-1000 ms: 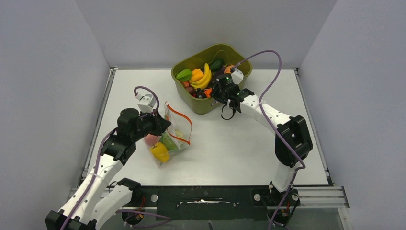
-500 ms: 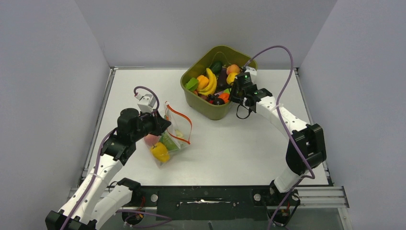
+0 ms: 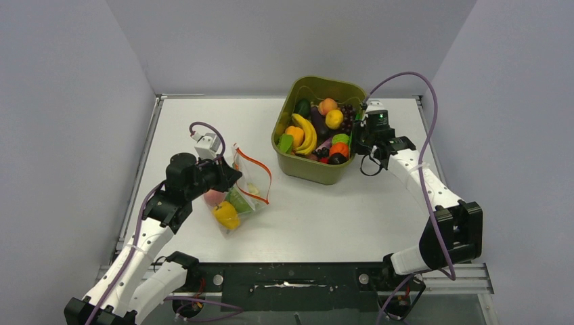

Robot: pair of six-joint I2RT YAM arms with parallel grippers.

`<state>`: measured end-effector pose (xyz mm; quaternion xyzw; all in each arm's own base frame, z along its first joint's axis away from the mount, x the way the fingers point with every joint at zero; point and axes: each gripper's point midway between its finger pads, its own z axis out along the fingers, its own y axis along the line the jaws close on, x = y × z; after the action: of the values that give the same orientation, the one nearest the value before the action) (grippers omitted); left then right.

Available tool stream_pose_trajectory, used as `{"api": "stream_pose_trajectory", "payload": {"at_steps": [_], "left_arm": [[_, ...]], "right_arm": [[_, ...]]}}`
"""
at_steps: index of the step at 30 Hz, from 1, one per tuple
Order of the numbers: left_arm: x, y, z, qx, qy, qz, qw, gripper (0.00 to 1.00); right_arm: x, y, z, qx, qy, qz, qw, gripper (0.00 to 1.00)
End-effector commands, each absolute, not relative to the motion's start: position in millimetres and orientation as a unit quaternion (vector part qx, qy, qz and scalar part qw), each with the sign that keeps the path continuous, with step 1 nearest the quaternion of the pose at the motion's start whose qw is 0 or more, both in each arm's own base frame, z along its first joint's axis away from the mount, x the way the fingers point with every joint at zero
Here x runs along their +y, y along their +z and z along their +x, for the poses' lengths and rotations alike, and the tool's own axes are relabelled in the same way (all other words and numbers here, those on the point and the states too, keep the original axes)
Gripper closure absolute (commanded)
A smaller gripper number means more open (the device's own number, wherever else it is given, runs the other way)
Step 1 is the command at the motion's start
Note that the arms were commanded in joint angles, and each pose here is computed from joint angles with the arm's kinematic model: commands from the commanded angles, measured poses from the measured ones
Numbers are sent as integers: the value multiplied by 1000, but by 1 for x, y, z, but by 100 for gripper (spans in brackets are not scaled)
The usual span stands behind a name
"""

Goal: Place the food in the zip-top bag and seal the zipper
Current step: Move the bin to the center of the board.

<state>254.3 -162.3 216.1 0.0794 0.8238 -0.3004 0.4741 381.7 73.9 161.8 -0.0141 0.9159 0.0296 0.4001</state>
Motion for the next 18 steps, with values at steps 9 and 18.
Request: {"api": "stream_pose_trajectory", "payload": {"at_steps": [9, 18], "left_arm": [[-172, 231, 259, 802, -325, 97, 491, 100], [-173, 240, 256, 789, -334, 104, 504, 100]], "right_arm": [[1, 175, 371, 923, -45, 32, 381, 48], [-4, 215, 387, 900, -28, 62, 430, 45]]}}
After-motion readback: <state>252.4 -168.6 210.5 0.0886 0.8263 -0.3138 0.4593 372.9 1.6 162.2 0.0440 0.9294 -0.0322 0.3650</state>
